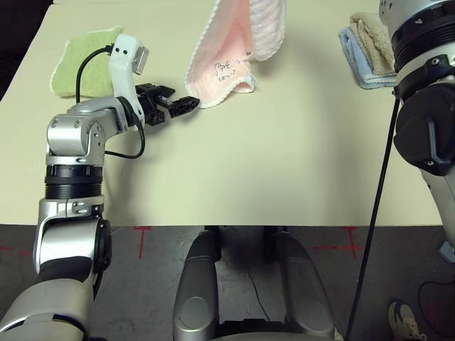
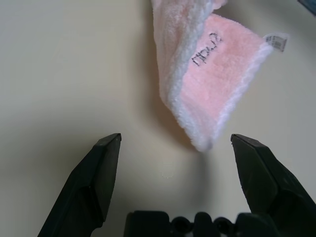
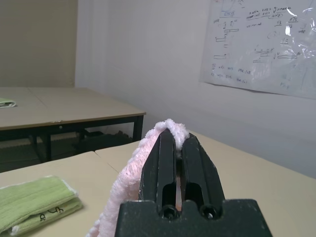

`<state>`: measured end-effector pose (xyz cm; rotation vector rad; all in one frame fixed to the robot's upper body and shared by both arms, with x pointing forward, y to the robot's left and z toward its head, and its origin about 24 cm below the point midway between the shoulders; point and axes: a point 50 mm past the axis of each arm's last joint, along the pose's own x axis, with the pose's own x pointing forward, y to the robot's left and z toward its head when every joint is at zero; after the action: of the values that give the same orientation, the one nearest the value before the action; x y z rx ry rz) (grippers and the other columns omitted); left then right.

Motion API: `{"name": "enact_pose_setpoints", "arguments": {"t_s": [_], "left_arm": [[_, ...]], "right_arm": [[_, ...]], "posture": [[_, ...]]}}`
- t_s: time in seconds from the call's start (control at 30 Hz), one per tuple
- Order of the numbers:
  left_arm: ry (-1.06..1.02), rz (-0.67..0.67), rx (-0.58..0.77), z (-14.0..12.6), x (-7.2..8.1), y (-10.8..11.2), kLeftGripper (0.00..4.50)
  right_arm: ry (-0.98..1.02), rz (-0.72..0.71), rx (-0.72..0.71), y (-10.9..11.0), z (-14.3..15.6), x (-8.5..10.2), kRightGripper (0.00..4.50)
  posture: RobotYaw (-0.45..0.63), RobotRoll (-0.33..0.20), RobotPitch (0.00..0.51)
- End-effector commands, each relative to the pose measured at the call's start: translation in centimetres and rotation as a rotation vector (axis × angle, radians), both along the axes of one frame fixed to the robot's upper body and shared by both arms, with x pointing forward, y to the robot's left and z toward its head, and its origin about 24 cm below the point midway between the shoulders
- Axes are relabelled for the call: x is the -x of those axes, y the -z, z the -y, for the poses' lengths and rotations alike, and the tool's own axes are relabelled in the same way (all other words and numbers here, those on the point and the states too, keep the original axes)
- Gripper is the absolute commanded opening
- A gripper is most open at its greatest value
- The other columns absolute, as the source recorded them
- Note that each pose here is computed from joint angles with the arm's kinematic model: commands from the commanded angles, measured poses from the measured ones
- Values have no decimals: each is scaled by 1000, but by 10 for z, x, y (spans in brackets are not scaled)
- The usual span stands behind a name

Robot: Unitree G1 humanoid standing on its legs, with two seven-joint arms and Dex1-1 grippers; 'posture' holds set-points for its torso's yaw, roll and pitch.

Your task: Fold the towel and set it aside.

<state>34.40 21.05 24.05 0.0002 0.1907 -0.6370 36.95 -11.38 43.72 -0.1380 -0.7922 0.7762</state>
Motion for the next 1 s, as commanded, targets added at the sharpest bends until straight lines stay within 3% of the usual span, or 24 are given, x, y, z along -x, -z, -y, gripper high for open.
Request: {"name": "enact_pose_setpoints", "arguments": {"t_s": [0.03,0.5,0.63,0.9,1.0], "left_arm": [[4,-39,73,5,4,0,4500],[10,-156,189,18,4,8,4500],[-10,-172,187,16,3,12,3213],[-11,-182,278,23,-4,12,10],[-11,-186,299,26,-6,12,10]], "right_arm": [[-5,61,2,-13,0,9,22],[1,64,10,-13,1,9,22],[4,64,11,-13,1,9,0],[10,60,14,-12,2,8,0],[15,58,13,-12,3,7,0]], "posture": [[137,0,317],[124,0,316],[123,0,316],[119,0,314],[118,0,312]]}}
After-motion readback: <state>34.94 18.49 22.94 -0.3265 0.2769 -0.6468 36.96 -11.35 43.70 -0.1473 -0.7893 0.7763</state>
